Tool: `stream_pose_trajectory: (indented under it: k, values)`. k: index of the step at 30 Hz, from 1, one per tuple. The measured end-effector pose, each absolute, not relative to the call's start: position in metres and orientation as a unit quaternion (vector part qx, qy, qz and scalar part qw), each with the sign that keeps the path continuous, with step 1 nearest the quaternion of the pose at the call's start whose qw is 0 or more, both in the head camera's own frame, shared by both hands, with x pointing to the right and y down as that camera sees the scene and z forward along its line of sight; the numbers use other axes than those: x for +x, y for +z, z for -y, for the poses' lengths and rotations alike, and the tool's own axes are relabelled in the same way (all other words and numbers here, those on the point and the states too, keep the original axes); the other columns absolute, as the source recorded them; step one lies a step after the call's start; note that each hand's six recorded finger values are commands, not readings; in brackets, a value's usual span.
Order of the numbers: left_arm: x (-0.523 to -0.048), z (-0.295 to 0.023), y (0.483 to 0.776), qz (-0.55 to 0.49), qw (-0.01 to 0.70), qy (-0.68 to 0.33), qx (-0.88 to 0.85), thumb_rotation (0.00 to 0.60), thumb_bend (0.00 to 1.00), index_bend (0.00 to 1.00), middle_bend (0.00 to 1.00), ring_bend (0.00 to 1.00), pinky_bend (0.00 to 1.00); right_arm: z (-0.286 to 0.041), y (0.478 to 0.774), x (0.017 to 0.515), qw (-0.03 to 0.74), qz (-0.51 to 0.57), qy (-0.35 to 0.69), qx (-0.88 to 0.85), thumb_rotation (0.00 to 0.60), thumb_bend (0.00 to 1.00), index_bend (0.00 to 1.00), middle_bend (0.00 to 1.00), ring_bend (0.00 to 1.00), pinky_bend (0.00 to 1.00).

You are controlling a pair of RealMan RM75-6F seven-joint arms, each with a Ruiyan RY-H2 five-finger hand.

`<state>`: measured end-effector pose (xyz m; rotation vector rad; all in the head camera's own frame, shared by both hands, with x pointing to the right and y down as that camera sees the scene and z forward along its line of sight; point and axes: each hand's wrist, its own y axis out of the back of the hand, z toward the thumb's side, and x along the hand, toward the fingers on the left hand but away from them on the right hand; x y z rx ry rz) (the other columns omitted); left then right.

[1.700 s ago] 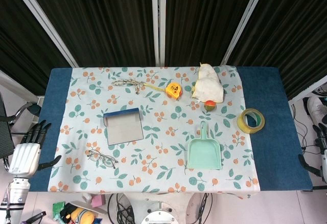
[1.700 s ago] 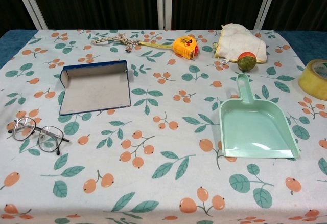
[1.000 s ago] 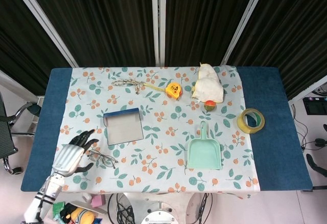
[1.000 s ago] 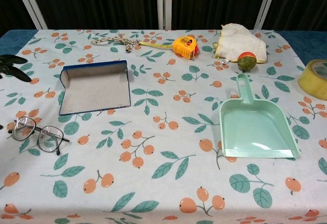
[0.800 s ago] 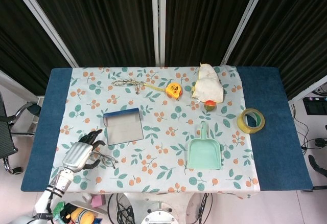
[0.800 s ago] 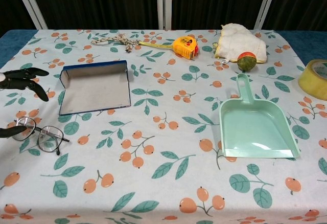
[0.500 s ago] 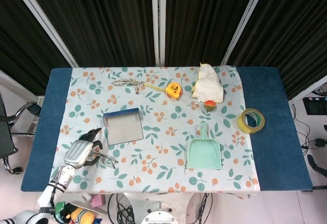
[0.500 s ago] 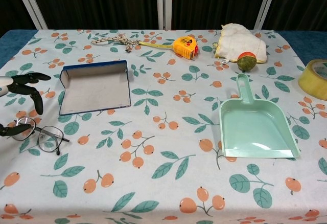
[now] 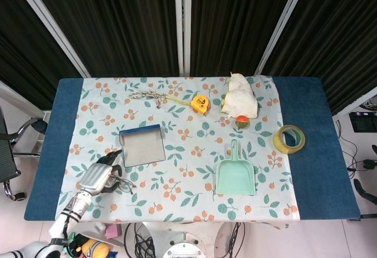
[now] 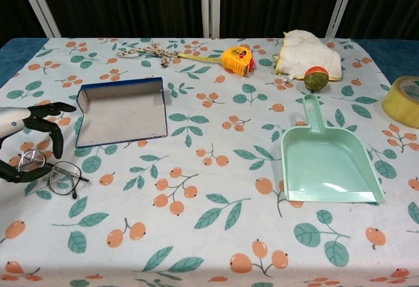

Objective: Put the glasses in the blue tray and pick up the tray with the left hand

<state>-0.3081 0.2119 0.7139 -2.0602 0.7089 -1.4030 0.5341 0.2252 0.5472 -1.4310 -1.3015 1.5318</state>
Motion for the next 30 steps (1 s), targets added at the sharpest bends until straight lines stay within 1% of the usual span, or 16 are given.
stream_pose_trajectory:
  k: [4, 14, 17, 22, 30]
  values:
    - [-0.306, -0.212, 0.716, -0.262, 0.268, -0.521, -0.767, 0.600, 0.34, 0.54, 0.00, 0.03, 0.16, -0.225, 0.548, 0.535, 0.331, 0.499, 0.586, -0.546, 0.600, 0.21, 0.00, 0.00, 0.00, 0.00]
    - [-0.304, -0.210, 0.723, -0.265, 0.264, -0.522, -0.766, 0.600, 0.35, 0.57, 0.01, 0.03, 0.16, -0.225, 0.551, 0.535, 0.326, 0.495, 0.591, -0.547, 0.600, 0.21, 0.00, 0.00, 0.00, 0.00]
    - [-0.304, -0.208, 0.725, -0.267, 0.263, -0.524, -0.765, 0.600, 0.37, 0.59, 0.02, 0.03, 0.16, -0.225, 0.551, 0.536, 0.326, 0.496, 0.590, -0.547, 0.600, 0.21, 0.00, 0.00, 0.00, 0.00]
    - [-0.303, -0.205, 0.722, -0.275, 0.265, -0.520, -0.764, 0.600, 0.39, 0.61, 0.02, 0.03, 0.16, -0.225, 0.550, 0.537, 0.328, 0.498, 0.590, -0.545, 0.600, 0.21, 0.00, 0.00, 0.00, 0.00]
    - [-0.292, -0.197, 0.715, -0.268, 0.268, -0.511, -0.771, 0.600, 0.39, 0.62, 0.02, 0.03, 0.16, -0.225, 0.551, 0.536, 0.327, 0.495, 0.590, -0.548, 0.600, 0.21, 0.00, 0.00, 0.00, 0.00]
